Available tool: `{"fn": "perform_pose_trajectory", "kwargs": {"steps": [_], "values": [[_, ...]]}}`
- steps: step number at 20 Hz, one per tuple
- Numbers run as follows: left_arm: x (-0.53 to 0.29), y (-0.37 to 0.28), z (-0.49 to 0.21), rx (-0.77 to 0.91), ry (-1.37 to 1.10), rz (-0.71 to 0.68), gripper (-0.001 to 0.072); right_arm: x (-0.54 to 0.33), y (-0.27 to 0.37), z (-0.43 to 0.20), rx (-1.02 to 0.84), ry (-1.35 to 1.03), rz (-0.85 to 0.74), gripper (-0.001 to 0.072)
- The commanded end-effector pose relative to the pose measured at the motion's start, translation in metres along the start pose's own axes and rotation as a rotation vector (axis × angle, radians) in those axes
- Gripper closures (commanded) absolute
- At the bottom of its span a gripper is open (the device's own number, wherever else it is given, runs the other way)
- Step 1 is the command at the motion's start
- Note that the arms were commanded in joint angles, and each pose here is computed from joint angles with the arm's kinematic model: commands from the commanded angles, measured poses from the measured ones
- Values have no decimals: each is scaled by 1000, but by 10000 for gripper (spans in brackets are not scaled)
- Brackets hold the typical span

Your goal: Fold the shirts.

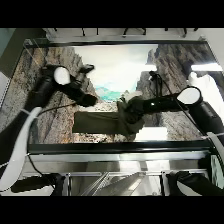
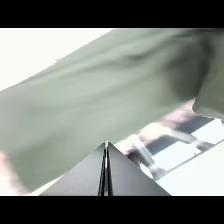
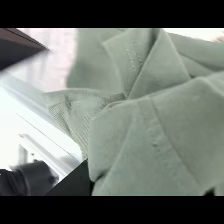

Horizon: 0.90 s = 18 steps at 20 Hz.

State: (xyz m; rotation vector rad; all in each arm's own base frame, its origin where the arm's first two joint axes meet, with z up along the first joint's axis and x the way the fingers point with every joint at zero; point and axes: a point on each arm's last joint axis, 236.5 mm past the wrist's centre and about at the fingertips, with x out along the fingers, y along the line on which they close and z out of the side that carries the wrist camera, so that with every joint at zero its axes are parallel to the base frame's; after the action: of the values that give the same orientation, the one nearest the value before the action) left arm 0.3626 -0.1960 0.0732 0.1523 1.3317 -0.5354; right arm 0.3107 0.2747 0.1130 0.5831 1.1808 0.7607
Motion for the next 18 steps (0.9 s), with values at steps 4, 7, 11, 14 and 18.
{"fn": "perform_pose_trajectory", "kwargs": {"steps": [4, 7, 11, 14, 18], "values": [[-82, 121, -43, -289, -149, 139, 694, 59, 63, 34, -46, -27, 101, 683], [-71, 143, -86, -397, -130, 157, 694, 89, 62, 30, -36, 32, 97, 683], [-48, 139, -139, -464, -85, 155, 694, 122, 53, -1, -26, 141, 79, 683], [-33, 130, -166, -477, -68, 153, 694, 139, 59, -13, -39, 155, 80, 683], [-18, 120, -190, -488, -41, 144, 694, 161, 82, -8, -32, 96, 157, 683]]}}
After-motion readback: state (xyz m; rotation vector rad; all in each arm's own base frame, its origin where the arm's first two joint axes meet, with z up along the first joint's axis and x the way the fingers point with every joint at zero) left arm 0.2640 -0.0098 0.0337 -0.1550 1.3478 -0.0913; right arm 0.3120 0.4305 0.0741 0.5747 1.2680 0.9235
